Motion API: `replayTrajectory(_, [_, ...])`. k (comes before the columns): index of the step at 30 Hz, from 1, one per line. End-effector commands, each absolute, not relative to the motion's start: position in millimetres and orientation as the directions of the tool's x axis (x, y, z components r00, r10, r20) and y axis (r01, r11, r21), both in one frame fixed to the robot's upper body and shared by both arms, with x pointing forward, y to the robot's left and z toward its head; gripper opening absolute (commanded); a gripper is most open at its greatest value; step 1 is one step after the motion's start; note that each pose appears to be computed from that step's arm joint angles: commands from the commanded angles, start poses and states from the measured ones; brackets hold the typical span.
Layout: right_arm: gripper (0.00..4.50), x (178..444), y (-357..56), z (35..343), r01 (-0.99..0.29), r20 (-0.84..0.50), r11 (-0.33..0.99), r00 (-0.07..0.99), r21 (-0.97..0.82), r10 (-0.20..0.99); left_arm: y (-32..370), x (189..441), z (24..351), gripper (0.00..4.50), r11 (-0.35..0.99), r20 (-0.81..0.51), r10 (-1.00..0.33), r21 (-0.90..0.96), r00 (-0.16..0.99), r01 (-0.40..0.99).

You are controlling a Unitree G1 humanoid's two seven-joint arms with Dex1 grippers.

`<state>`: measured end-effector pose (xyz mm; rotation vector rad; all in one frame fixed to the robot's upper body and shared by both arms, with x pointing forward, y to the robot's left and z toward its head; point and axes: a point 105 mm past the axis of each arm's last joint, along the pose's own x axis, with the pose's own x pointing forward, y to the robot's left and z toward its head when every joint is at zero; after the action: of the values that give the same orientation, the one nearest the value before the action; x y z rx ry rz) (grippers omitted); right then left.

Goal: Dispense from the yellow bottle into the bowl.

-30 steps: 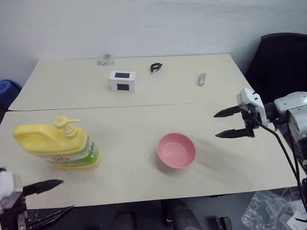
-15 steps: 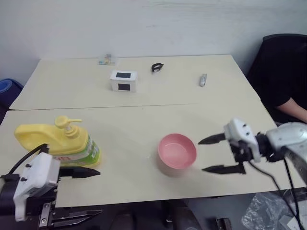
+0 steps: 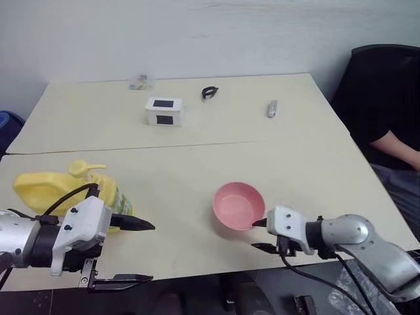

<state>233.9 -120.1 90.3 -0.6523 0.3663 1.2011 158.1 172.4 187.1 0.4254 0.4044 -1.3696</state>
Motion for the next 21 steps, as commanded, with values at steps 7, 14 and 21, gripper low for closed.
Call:
replayTrajectory(7, [2.51,256,-101,89,-0.911,-0.529,0.21,0.381,-0.354,0.758,164,154,192,4.5,0.121,-0.495,-0.855,0.104,0.157,0.987])
replayTrajectory(14, [1.29,264,-96,76,-0.897,-0.539,0.207,0.405,-0.391,0.738,162,156,193,4.5,0.134,-0.485,-0.856,0.122,0.177,0.983])
replayTrajectory(21, [0.01,265,-95,77,-0.881,-0.537,0.196,0.425,-0.431,0.729,167,162,189,4.5,0.16,-0.486,-0.85,0.131,0.204,0.978])
